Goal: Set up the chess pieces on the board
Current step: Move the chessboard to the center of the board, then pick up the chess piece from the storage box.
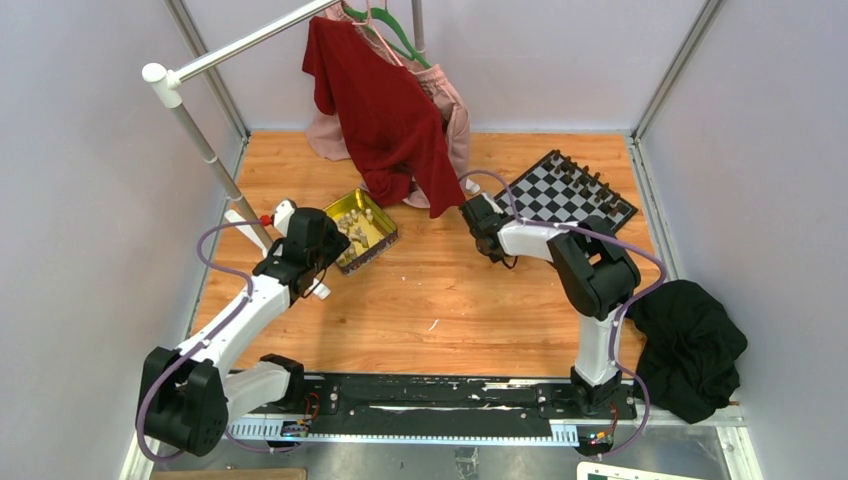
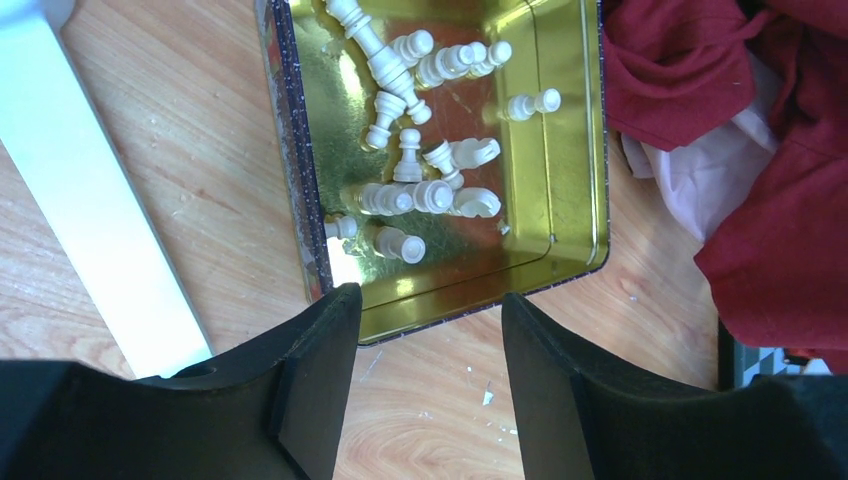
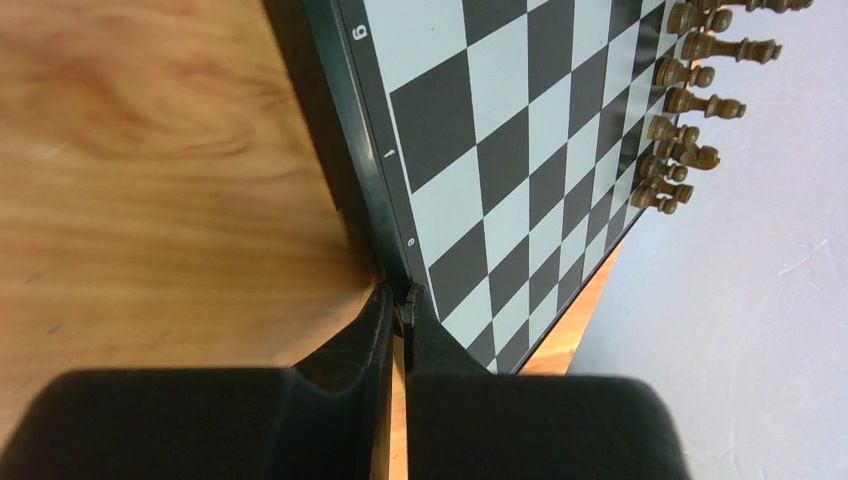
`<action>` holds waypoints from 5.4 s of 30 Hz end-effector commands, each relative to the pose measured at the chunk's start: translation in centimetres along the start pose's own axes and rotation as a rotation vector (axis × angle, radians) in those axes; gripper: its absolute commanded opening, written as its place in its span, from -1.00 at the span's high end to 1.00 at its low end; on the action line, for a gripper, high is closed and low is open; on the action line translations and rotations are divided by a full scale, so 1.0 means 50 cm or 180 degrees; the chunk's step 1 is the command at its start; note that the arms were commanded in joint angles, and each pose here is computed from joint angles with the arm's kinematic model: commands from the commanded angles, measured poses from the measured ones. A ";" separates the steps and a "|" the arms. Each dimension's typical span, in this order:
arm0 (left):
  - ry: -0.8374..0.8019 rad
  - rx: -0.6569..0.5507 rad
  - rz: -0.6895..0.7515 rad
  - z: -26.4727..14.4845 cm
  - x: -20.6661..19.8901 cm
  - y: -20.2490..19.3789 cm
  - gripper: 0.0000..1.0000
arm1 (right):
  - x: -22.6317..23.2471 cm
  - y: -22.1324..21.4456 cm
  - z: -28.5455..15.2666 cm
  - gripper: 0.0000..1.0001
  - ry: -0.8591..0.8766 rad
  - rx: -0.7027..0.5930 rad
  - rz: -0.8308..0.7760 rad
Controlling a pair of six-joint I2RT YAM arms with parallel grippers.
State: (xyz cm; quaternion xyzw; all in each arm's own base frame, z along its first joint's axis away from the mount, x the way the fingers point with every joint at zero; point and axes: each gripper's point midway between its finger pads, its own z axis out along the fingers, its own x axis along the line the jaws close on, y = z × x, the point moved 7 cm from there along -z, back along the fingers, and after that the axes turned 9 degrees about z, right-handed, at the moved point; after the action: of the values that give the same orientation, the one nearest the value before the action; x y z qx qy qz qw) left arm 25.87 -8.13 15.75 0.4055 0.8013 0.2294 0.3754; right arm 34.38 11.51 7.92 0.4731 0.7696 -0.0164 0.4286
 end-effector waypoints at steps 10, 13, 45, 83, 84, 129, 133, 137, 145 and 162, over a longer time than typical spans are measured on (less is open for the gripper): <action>0.0011 -0.0183 0.0028 -0.037 0.006 0.022 -0.18 | 0.144 -0.058 -0.158 1.00 0.0341 -0.0062 -0.0536; 0.0017 -0.0212 0.0032 -0.045 0.009 0.025 -0.18 | 0.174 -0.074 -0.191 1.00 0.0388 -0.0084 -0.0632; 0.0103 -0.0240 0.0263 -0.061 0.022 0.032 -0.17 | 0.408 -0.084 -0.456 0.77 0.0406 -0.0889 -0.1244; 0.0685 -0.0565 0.0884 -0.031 0.020 0.110 -0.57 | 0.168 0.317 -0.535 0.18 0.2442 -0.1742 0.0218; 0.0666 -0.0588 0.0854 -0.034 0.024 0.108 -0.59 | 0.178 0.339 -0.524 0.18 0.2503 -0.1741 0.0217; 0.0260 -0.0876 0.0416 -0.074 0.073 0.056 -0.61 | 0.401 0.434 -0.310 0.20 0.3660 -0.1241 -0.0043; 0.0260 -0.0862 0.0420 -0.070 0.076 0.052 -0.61 | 0.404 0.435 -0.299 0.20 0.3648 -0.1235 -0.0050; 0.0255 -0.0864 0.0414 -0.069 0.075 0.051 -0.61 | 0.410 0.436 -0.294 0.20 0.3678 -0.1230 -0.0051; 0.0248 -0.0864 0.0400 -0.066 0.076 0.048 -0.60 | 0.421 0.439 -0.287 0.48 0.3693 -0.1252 -0.0092; 0.0275 -0.0783 0.0388 -0.073 0.089 0.034 -0.60 | 0.352 0.409 -0.327 1.00 0.3555 -0.1400 -0.0066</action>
State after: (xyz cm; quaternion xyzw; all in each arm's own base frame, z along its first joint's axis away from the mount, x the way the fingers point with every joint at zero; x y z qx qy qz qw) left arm 22.33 -4.02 17.50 0.3998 0.7528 0.3619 0.3774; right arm 35.63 43.29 11.31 0.3070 0.8774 0.3680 0.0230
